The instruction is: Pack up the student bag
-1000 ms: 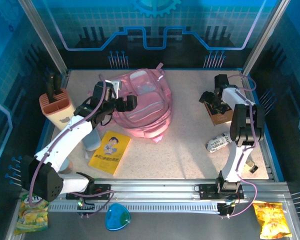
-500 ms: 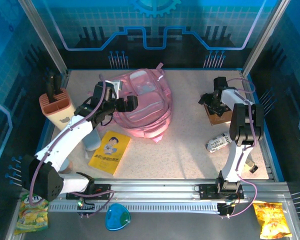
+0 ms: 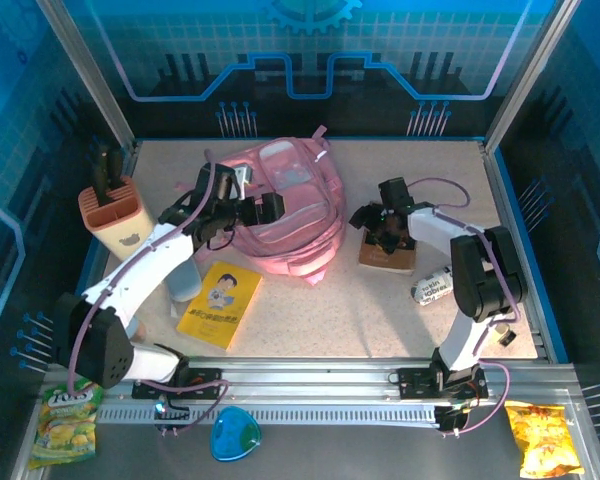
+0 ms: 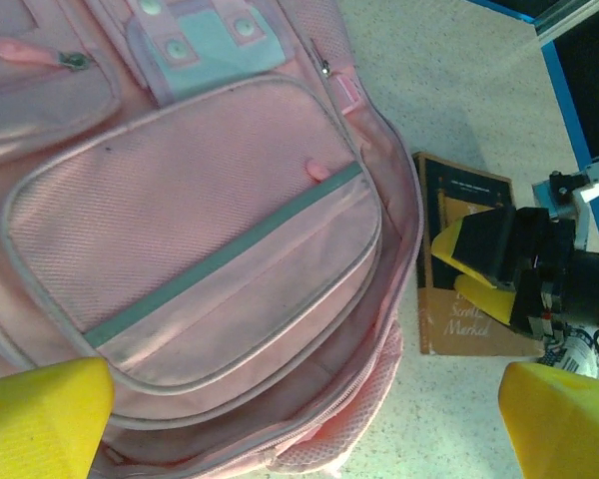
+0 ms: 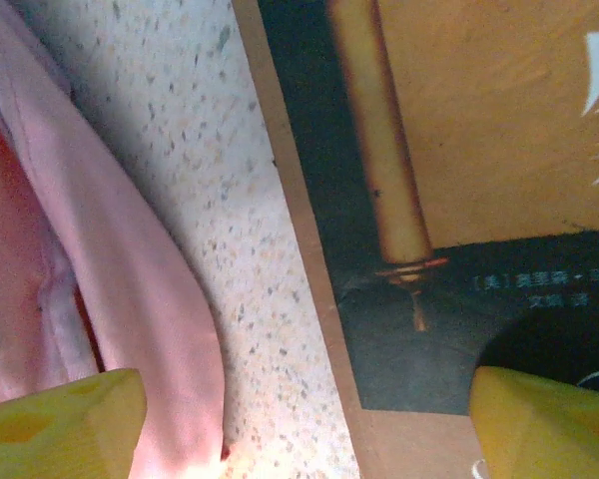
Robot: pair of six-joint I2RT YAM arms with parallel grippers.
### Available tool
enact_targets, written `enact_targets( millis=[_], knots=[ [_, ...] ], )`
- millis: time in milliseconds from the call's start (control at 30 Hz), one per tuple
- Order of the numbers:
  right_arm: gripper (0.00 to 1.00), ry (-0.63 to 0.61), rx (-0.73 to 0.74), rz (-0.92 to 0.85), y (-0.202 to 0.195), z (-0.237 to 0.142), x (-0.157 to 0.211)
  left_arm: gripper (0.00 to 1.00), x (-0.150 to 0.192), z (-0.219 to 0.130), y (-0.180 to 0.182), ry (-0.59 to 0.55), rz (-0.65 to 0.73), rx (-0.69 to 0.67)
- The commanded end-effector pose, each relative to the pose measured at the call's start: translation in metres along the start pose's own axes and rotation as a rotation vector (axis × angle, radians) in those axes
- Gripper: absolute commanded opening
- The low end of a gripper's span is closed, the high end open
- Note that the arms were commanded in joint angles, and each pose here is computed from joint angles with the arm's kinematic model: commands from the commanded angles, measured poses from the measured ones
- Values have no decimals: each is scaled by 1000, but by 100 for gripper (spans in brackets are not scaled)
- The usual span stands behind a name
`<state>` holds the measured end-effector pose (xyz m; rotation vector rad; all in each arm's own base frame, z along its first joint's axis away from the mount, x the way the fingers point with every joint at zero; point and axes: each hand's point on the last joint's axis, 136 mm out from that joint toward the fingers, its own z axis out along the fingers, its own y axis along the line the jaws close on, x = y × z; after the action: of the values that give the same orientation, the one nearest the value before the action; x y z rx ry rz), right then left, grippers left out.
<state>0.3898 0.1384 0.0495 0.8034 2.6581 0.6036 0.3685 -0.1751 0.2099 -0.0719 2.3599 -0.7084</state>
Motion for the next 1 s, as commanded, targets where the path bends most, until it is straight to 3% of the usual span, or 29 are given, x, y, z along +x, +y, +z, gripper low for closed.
enact_targets(
  millis=[0,167,500,767,967],
  knots=[
    [85,-47,10,-44,7,-25,-12,98,-7,4,-24,14,-32,92],
    [85,-100,94,-136,-5,-33,-40,99,4,20,-44,63,-10,115],
    [84,9,153,-175,-21,7,-68,93,35,57,-83,203,-4,158],
    [81,96,149,-170,-40,27,-30,85,66,86,-107,312,-27,197],
    [77,134,99,-211,-39,8,10,78,85,101,-113,379,-38,192]
  ],
)
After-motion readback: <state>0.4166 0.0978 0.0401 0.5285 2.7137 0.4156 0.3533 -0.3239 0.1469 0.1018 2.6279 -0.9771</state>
